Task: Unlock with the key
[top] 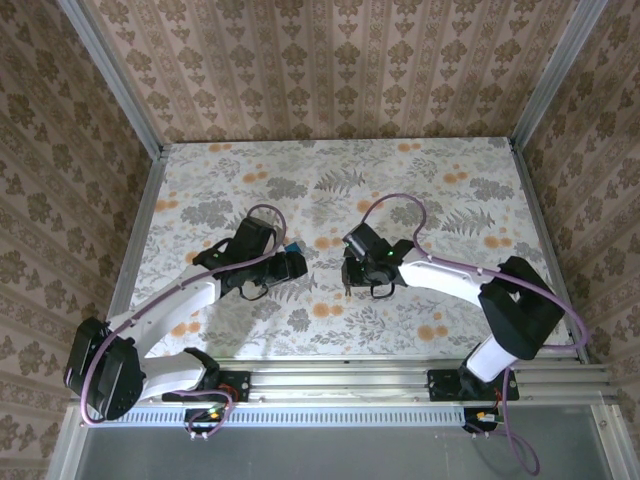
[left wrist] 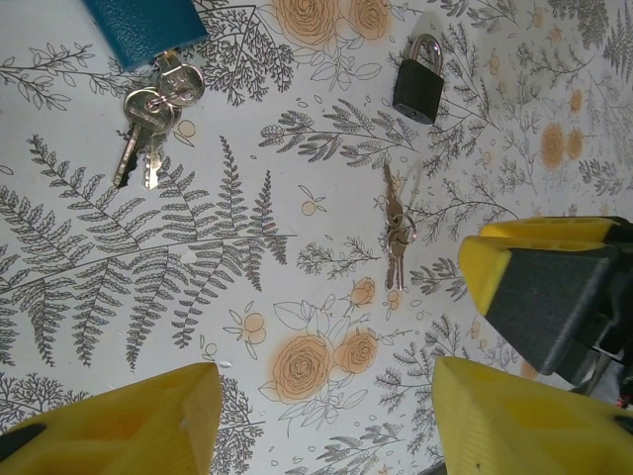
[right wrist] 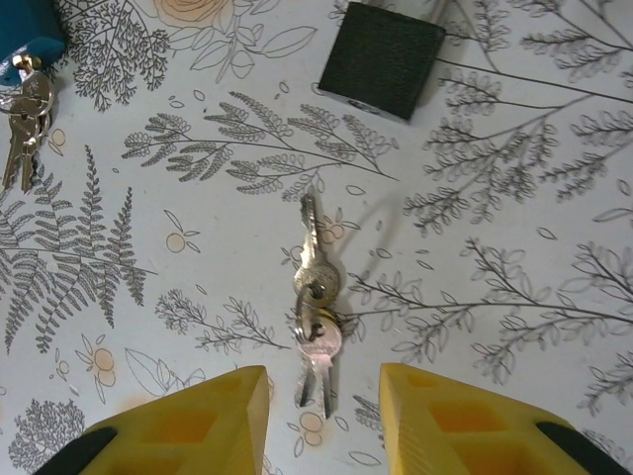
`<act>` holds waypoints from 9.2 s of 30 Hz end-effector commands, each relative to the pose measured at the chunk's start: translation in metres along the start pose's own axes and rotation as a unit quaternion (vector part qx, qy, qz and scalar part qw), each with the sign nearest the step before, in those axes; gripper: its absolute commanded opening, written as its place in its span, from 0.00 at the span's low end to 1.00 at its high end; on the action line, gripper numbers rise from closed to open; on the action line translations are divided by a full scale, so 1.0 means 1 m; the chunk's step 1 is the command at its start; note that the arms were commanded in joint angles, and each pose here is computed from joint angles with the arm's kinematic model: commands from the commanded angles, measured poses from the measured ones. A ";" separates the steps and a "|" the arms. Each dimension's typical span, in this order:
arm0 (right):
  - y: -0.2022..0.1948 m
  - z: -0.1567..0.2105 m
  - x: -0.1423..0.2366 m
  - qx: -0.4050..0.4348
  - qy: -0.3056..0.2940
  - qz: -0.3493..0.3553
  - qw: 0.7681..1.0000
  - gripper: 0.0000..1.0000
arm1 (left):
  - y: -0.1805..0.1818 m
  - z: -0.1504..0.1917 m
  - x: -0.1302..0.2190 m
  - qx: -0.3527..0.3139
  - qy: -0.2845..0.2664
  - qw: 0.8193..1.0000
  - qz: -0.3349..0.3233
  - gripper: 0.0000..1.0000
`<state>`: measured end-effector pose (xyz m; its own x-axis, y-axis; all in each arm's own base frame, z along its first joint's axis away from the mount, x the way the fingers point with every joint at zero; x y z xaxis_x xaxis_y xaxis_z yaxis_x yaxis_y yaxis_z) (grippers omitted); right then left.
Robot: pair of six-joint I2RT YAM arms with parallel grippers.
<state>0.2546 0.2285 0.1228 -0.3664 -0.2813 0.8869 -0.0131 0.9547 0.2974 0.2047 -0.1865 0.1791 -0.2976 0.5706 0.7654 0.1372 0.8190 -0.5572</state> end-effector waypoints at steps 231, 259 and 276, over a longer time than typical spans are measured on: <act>0.009 -0.028 0.182 0.095 -0.093 -0.456 0.880 0.00 | -0.141 -0.037 0.063 -0.271 0.018 0.910 0.312 0.24; 0.007 -0.040 0.177 -0.111 -0.271 -0.488 0.822 0.00 | -0.130 -0.050 0.056 -0.085 -0.157 0.867 0.466 0.58; 0.005 -0.041 0.172 -0.125 -0.279 -0.485 0.819 0.00 | -0.149 -0.046 0.051 -0.096 -0.138 0.854 0.492 0.28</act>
<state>0.2301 0.1824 0.2871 -0.6466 -0.7609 -0.0546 -0.3741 0.2540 0.8919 0.2138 -0.2736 0.2993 -0.1827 0.9775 -0.1059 0.5440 0.0108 -0.8390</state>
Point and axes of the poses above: each hand's point on the last joint's axis, 136 mm out from that joint toward the fingers, its own x axis back along the fingers, its own y axis along the line the jaws close on, z = x × y, the point moved 7 cm from there along x, back along the fingers, and after that the axes turned 5 degrees about -x, right-handed, at the moved point
